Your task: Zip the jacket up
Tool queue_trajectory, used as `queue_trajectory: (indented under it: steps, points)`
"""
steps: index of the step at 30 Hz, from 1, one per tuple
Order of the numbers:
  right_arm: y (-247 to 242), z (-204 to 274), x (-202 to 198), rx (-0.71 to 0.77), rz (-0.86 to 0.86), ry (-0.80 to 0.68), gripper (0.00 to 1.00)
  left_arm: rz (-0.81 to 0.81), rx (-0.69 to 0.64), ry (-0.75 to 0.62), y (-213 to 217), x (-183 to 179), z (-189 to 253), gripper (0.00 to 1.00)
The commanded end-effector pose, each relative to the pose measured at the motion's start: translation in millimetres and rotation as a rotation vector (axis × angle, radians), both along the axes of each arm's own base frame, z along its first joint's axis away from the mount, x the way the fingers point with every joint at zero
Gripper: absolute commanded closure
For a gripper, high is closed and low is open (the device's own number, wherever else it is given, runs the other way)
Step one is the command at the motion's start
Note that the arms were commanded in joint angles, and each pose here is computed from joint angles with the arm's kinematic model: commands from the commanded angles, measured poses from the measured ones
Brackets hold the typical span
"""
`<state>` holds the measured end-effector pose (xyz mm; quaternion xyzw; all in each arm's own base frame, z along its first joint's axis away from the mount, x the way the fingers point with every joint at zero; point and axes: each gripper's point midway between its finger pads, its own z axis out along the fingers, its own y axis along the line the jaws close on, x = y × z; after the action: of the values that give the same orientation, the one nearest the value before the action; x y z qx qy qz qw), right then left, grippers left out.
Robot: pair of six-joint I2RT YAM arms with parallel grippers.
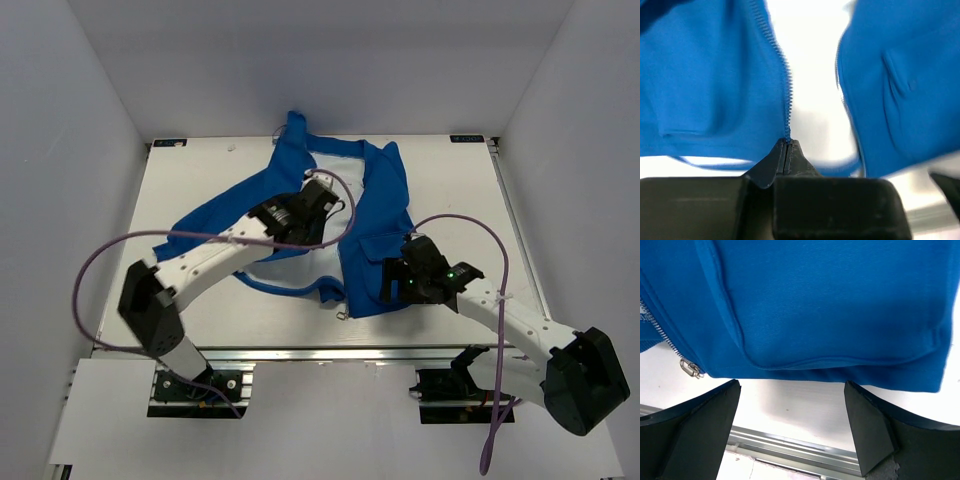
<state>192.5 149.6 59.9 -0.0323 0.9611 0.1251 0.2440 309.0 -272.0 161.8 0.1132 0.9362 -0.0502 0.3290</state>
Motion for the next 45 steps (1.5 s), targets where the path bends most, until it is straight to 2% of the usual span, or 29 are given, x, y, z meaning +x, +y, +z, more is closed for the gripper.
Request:
queue_trajectory:
  steps: [1,6,11,13,14,15,17,18,20,21,27,30,34,37,40,44,45]
  points:
    - [9,2,3,0.039,0.033,-0.008,0.11,-0.084,-0.072,-0.002,-2,-54,30,1.00]
    - [10,0,2,0.047,0.036,-0.006,0.11,-0.183,-0.086,0.134,-20,-134,-4,1.00]
    - [9,-4,-1,0.051,0.013,0.015,0.11,-0.158,-0.088,0.246,-19,-165,-56,1.00]
    - [10,-2,-2,0.064,0.010,0.014,0.11,-0.164,-0.103,0.268,-19,-171,-69,0.81]
    - [11,1,-2,0.074,0.012,0.003,0.11,-0.170,-0.129,0.262,-24,-171,-69,0.63]
    - [12,3,-1,0.079,0.013,-0.003,0.11,-0.174,-0.137,0.264,-25,-172,-70,0.56]
    - [11,6,0,0.081,0.015,-0.020,0.11,-0.186,-0.141,0.261,-25,-173,-69,0.36]
    - [12,9,1,0.089,0.015,-0.032,0.11,-0.186,-0.143,0.254,-24,-172,-66,0.20]
    - [15,14,1,0.109,0.028,-0.040,0.11,-0.177,-0.145,0.231,-22,-168,-60,0.04]
    - [18,16,0,0.122,0.047,-0.043,0.11,-0.176,-0.149,0.221,-19,-168,-55,0.02]
    - [42,27,-12,0.248,0.172,-0.052,0.11,-0.044,-0.122,0.092,15,-151,-32,0.02]
    - [54,28,-20,0.247,0.226,-0.055,0.11,0.015,-0.187,0.050,28,-139,-22,0.02]
    - [68,22,-25,0.207,0.249,-0.047,0.11,0.061,-0.255,0.027,37,-120,-30,0.02]
    - [74,5,-27,0.167,0.257,-0.009,0.11,0.114,-0.283,-0.038,42,-85,-41,0.02]
    - [71,-4,-13,0.129,0.206,-0.038,0.11,0.066,-0.353,0.008,31,-70,-47,0.02]
    - [52,-19,7,-0.006,0.096,-0.031,0.11,0.060,-0.299,0.016,22,-40,-67,0.02]
    - [50,-21,12,-0.022,0.086,-0.031,0.11,0.070,-0.249,0.054,23,-35,-88,0.02]
